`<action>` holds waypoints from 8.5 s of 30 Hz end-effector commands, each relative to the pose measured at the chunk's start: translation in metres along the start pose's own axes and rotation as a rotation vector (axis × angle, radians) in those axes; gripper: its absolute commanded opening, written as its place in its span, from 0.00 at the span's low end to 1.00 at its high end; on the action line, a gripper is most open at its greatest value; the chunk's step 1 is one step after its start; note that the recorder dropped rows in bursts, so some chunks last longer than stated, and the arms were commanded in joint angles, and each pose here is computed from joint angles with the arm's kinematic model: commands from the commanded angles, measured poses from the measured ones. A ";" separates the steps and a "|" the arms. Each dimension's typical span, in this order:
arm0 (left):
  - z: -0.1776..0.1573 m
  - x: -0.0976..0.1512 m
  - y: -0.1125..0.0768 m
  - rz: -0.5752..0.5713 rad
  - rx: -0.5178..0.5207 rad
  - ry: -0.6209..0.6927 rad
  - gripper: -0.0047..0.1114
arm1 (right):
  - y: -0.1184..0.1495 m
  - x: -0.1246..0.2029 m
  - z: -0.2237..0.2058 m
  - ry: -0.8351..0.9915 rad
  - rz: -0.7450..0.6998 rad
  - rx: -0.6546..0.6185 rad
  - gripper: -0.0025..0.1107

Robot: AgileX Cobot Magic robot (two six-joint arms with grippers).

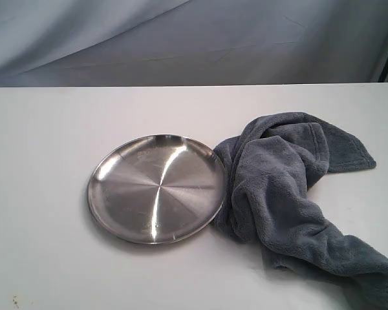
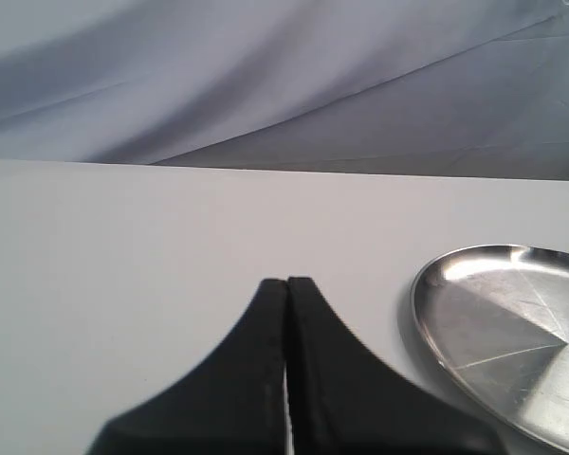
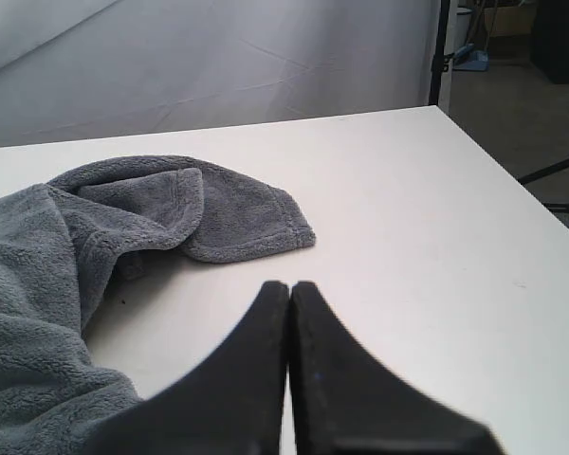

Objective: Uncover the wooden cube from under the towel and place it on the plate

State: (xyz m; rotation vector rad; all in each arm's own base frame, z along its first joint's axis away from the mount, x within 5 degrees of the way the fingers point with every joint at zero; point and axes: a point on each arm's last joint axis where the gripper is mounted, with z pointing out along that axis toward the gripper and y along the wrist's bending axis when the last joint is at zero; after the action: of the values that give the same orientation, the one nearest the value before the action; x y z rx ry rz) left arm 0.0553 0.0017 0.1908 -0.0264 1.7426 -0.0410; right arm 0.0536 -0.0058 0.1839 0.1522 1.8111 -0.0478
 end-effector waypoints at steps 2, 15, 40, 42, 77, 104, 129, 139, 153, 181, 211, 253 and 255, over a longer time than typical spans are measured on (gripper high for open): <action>0.000 0.000 0.000 -0.013 0.003 -0.009 0.04 | 0.000 0.000 0.000 -0.008 -0.007 0.007 0.02; 0.000 0.000 0.000 -0.013 0.003 -0.009 0.04 | 0.000 0.000 0.000 -0.008 -0.007 0.007 0.02; 0.000 0.000 0.000 -0.013 0.003 -0.009 0.04 | -0.001 -0.010 -0.001 -0.122 -0.019 0.010 0.02; 0.000 0.000 0.000 -0.013 0.003 -0.009 0.04 | -0.001 -0.013 -0.001 -0.152 -0.019 0.009 0.02; 0.000 0.000 0.000 -0.013 0.003 -0.009 0.04 | 0.025 -0.139 0.013 0.192 -0.033 -0.201 0.02; 0.000 0.000 0.000 -0.013 0.003 -0.009 0.04 | 0.120 -0.107 0.133 0.816 -0.542 -0.563 0.02; 0.000 0.000 0.000 -0.013 0.003 -0.009 0.04 | 0.142 0.008 0.198 1.210 -0.636 -0.487 0.67; 0.000 0.000 0.000 -0.013 0.003 -0.009 0.04 | 0.140 0.010 0.195 1.266 -0.613 -0.460 0.13; 0.000 0.000 0.000 -0.013 0.003 -0.009 0.04 | 0.136 -0.028 0.172 1.210 -0.589 -0.475 0.02; 0.000 0.000 0.000 -0.013 0.003 -0.009 0.04 | 0.179 -0.082 0.145 0.903 -0.110 -0.860 0.02; 0.000 0.000 0.000 -0.011 0.003 -0.009 0.04 | 0.143 -0.181 0.194 0.590 -0.082 -0.621 0.02; 0.000 0.000 0.000 -0.011 0.003 -0.009 0.04 | 0.002 -0.120 0.294 0.680 0.055 -0.044 0.02; 0.000 0.000 0.000 -0.011 0.003 -0.009 0.04 | -0.002 -0.111 0.297 0.725 0.049 -0.037 0.02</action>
State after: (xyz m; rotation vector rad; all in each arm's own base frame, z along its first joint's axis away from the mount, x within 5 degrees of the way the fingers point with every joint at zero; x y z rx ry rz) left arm 0.0553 0.0017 0.1907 -0.0274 1.7427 -0.0424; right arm 0.3656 -0.0419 0.2279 0.1930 2.4852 0.1153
